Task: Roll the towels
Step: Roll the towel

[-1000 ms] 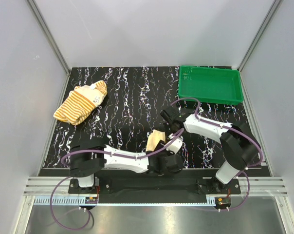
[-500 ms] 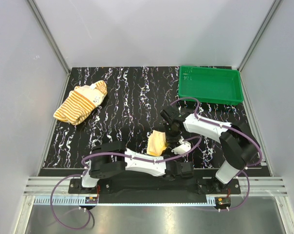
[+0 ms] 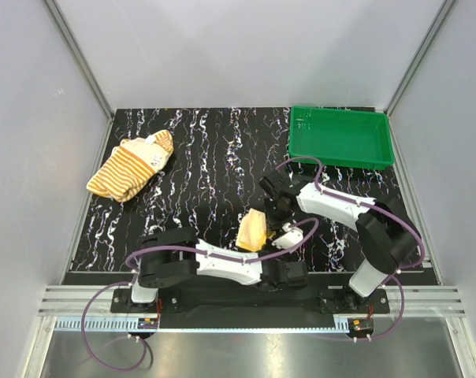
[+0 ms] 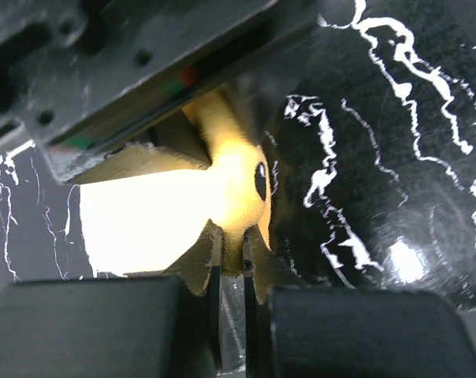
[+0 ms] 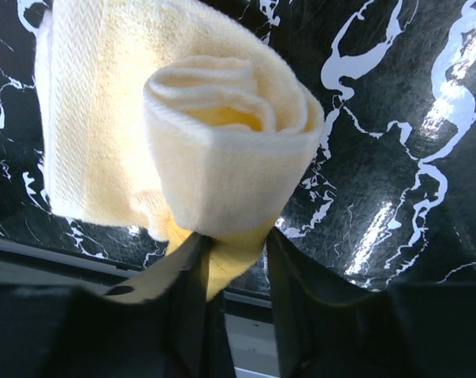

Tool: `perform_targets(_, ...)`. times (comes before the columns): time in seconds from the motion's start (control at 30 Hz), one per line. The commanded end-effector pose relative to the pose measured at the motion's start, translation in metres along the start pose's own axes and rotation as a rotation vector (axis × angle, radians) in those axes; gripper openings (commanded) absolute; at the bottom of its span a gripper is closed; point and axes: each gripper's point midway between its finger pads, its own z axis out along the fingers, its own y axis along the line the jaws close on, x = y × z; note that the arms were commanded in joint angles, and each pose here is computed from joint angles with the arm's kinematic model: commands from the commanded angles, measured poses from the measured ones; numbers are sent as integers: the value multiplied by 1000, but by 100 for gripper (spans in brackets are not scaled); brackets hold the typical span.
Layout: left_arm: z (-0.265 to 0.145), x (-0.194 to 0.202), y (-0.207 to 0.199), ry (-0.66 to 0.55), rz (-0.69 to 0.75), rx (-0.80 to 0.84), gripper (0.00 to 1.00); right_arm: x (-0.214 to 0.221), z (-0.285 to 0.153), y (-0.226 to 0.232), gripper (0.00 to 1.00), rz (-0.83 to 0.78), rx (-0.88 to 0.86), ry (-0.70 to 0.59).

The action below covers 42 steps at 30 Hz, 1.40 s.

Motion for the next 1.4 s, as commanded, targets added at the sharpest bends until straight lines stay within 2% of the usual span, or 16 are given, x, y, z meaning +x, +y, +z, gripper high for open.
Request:
perform_targets(0.0,-4,-11,1,-4,-106,85,0,-7,-14,-3,42,-10,23,-7)
perform_targets(0.03,-4,-11,2,0,-119,97,0,-12,-17,-3,50,-7,28,-22)
perform_targets(0.13,-2,-6,9,16,-154,107,0,-24,-31,-14,60,15,51,-62)
perform_targets(0.33,-3,-2,13,31,-187,127,0,-57,-71,-53,66,93,95,-174)
perform_targets(0.5,-7,-11,10,30,-276,228,0,-65,-98,-74,71,146,98,-265)
perform_targets(0.53,-6,-3,13,42,-277,241,0,-66,-100,-74,71,154,85,-277)
perform_targets(0.6,-8,-14,13,34,-350,310,0,-64,-100,-66,72,161,8,-297)
perform_targets(0.67,-5,-6,18,63,-379,353,0,-61,-104,-55,72,159,-72,-316)
perform_targets(0.7,-8,-18,18,33,-429,393,0,-57,-100,-45,72,157,-138,-308)
perform_targets(0.73,-6,-6,23,55,-426,401,0,-56,-100,-40,72,154,-174,-308)
perform_targets(0.8,-9,-23,23,26,-505,485,0,-52,-97,-30,72,161,-249,-310)
perform_targets(0.83,-7,-13,26,42,-512,498,0,-50,-96,-27,72,161,-269,-306)
perform_targets(1.0,-6,-21,37,32,-688,646,0,-43,-85,-12,72,165,-386,-282)
perform_targets(1.23,4,-4,50,83,-865,734,0,-35,-68,11,73,158,-571,-255)
perform_targets(1.37,6,-9,55,94,-991,824,0,-34,-53,23,72,164,-671,-240)
